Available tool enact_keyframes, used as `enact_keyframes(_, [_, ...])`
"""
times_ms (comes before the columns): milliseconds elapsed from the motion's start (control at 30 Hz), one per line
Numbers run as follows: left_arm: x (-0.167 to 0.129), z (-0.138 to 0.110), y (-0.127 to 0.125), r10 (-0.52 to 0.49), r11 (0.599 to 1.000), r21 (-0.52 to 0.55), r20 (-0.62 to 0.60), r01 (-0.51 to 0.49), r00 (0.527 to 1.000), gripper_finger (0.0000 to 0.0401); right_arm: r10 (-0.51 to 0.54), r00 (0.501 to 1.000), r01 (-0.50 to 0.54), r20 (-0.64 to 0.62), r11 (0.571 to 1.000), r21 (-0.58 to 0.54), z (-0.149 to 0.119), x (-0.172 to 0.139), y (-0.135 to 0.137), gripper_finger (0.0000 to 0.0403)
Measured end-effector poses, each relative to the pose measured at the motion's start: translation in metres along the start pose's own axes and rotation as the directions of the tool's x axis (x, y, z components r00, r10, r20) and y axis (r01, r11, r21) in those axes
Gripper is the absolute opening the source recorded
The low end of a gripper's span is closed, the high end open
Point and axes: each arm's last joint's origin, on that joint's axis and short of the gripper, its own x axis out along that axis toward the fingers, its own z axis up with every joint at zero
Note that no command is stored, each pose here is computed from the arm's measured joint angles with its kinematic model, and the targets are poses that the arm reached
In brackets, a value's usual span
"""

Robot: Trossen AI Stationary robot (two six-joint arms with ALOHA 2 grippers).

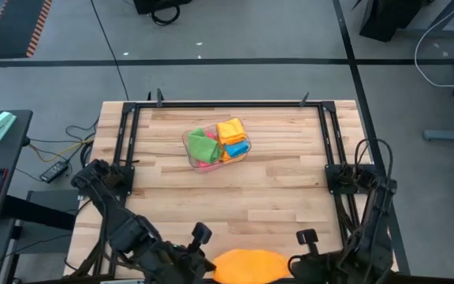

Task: Fold microfiber towels
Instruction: Fold the orange microfiber cloth

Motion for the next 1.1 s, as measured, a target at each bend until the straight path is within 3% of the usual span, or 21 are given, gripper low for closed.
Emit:
enact_keyframes(233, [-0.034,0.032,0.007,-0.033,0.998,0.054,0.211,0.022,0.977,0.0018,0.189,0.967,-0.174,0.168,0.979,-0.104,0.008,-0.042,-0.007,0.0007])
enact_keyframes(400, [-0.052,0.046,0.005,-0.113,0.991,0.109,0.329,0.081,0.938,0.0009,0.337,0.887,-0.266,0.316,0.932,-0.247,0.012,-0.081,-0.013,0.0007])
enact_keyframes(600, [-0.059,0.049,-0.009,-0.174,0.978,0.173,0.370,0.116,0.913,0.0014,0.468,0.802,-0.310,0.372,0.857,-0.410,0.005,-0.109,-0.009,0.0007])
enact_keyframes(700, [-0.060,0.043,-0.014,-0.192,0.974,0.175,0.318,0.141,0.928,0.0028,0.414,0.817,-0.279,0.401,0.893,-0.354,0.004,-0.111,-0.013,0.0007])
enact_keyframes(867, [-0.050,0.024,-0.005,-0.110,0.993,0.047,0.126,0.105,0.986,0.0020,0.175,0.934,-0.126,0.311,0.977,-0.171,0.004,-0.081,-0.026,0.0007])
enact_keyframes(967, [-0.031,0.009,0.006,-0.028,0.999,-0.040,-0.014,0.027,1.000,0.0007,0.042,0.974,-0.022,0.221,0.995,-0.094,0.008,-0.055,-0.038,0.0007])
enact_keyframes(1100, [-0.002,-0.011,0.021,0.032,0.994,-0.098,-0.155,-0.047,0.987,0.0015,-0.087,0.989,0.093,0.122,0.995,-0.044,0.014,-0.020,-0.058,0.0007])
